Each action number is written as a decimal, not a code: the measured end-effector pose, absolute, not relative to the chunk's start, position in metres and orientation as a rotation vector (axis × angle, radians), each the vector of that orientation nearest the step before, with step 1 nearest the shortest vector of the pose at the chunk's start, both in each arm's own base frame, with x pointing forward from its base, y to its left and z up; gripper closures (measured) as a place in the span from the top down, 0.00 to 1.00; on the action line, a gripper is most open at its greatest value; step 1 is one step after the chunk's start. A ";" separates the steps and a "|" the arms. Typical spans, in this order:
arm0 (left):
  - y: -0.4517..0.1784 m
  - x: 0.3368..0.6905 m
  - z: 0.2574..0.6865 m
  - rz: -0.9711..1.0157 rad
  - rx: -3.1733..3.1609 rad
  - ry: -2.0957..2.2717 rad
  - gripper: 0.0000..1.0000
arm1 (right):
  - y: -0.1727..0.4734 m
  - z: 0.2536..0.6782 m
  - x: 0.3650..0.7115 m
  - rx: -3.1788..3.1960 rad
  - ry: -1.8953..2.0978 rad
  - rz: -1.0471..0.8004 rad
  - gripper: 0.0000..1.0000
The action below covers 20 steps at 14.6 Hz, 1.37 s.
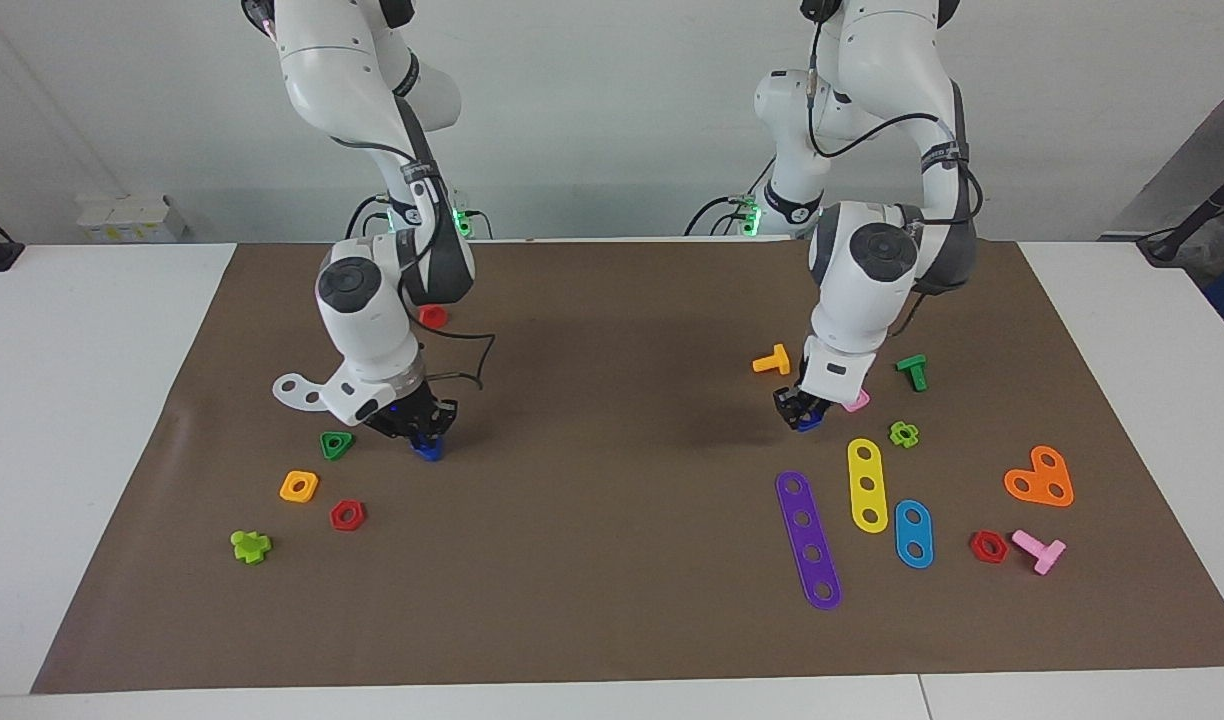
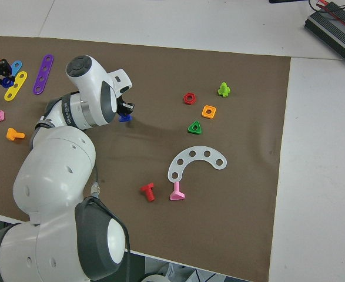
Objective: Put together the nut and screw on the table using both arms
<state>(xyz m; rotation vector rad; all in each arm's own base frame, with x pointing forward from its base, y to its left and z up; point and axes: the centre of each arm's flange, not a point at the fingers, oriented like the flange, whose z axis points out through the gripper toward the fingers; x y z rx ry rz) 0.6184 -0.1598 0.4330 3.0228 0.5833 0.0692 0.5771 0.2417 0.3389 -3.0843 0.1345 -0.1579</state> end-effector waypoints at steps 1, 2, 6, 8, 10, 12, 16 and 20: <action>-0.158 0.622 0.437 0.075 3.005 0.597 0.46 | 0.268 0.341 0.571 -3.074 0.158 -0.164 0.19; -0.157 0.624 0.440 0.076 2.987 0.609 0.46 | 0.290 0.341 0.565 -3.065 0.175 -0.166 0.19; -0.165 0.626 0.441 0.066 2.961 0.607 0.46 | 0.345 0.329 0.543 -3.057 0.217 -0.140 0.19; -0.179 0.623 0.441 0.059 2.959 0.580 0.46 | 0.364 0.320 0.536 -3.058 0.229 -0.126 0.19; -0.200 0.617 0.440 0.053 2.962 0.538 0.46 | 0.376 0.317 0.532 -3.058 0.229 -0.124 0.19; -0.224 0.610 0.441 0.064 2.954 0.527 0.46 | 0.377 0.318 0.532 -3.060 0.222 -0.130 0.23; -0.268 0.598 0.444 0.110 2.926 0.519 0.46 | 0.369 0.329 0.541 -3.047 0.248 -0.159 0.68; -0.321 0.582 0.421 0.100 2.920 0.515 0.46 | 0.313 0.394 0.567 -3.012 0.389 -0.225 1.00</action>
